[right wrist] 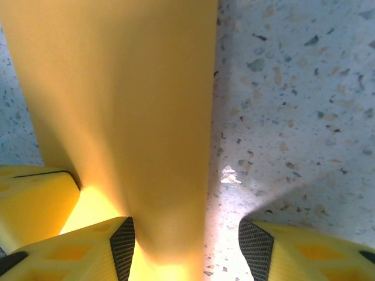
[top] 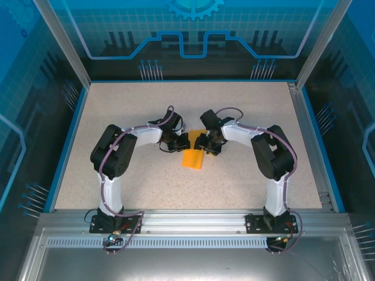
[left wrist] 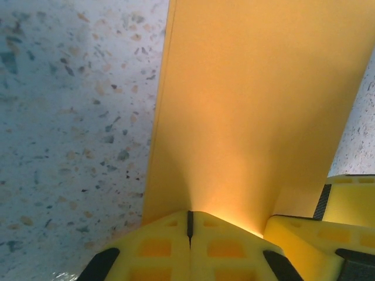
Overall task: Fold a paper plane with a square sheet of paper (pick it up from the middle)
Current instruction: Hold the square sheet of paper at the center of the table, then fold the square sheet of paper in half at the center of the table.
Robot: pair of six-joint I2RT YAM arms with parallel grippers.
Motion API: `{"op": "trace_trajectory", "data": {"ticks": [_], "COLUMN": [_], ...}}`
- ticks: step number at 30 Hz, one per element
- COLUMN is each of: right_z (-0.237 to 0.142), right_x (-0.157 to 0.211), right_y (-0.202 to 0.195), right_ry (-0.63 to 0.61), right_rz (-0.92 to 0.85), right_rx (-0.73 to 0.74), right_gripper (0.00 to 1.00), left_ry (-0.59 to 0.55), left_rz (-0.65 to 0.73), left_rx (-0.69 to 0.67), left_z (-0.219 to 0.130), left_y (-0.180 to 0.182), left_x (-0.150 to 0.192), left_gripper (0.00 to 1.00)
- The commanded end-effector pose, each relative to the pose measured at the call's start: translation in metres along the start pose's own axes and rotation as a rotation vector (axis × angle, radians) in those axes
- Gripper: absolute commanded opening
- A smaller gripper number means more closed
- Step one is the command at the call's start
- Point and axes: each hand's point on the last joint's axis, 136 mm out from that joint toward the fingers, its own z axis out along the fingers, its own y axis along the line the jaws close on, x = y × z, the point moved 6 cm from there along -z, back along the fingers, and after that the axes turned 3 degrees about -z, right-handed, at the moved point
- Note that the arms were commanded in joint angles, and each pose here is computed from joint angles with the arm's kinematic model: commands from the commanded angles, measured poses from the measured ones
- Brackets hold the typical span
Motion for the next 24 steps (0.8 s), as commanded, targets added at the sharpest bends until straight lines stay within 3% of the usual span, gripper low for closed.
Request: {"op": "trace_trajectory", "data": {"ticks": [1, 5, 11, 14, 18, 24], "right_z": [0.04, 0.021, -0.044, -0.052, -0.037, -0.014], "right_x": [0.016, 0.002, -0.018, -0.016, -0.01, -0.01], "right_y": [-0.028, -0.015, 0.011, 0.016, 0.028, 0.02], "right_ry": [0.096, 0.05, -0.131, -0.164, -0.123, -0.114], "right_rz": [0.009, -0.028, -0.094, -0.103, -0.102, -0.069], "right_rx": [0.12, 0.058, -0.155, -0.292, -0.472, -0.493], "right_gripper": [0.58, 0.59, 0.61, 0.41, 0.16, 0.02], "left_ry": [0.028, 0.029, 0.037, 0.037, 0.039, 0.043], "left_rz": [0.014, 0.018, 0.012, 0.016, 0.017, 0.015], "left_rx": [-0.06, -0.079, -0.083, -0.081, -0.089, -0.089], "left_z": [0.009, 0.013, 0.015, 0.015, 0.015, 0.016], "left_y": [0.008, 0.015, 0.019, 0.018, 0.019, 0.02], "left_x": [0.006, 0.009, 0.012, 0.012, 0.013, 0.014], "left_gripper": [0.0, 0.0, 0.0, 0.0, 0.0, 0.0]}}
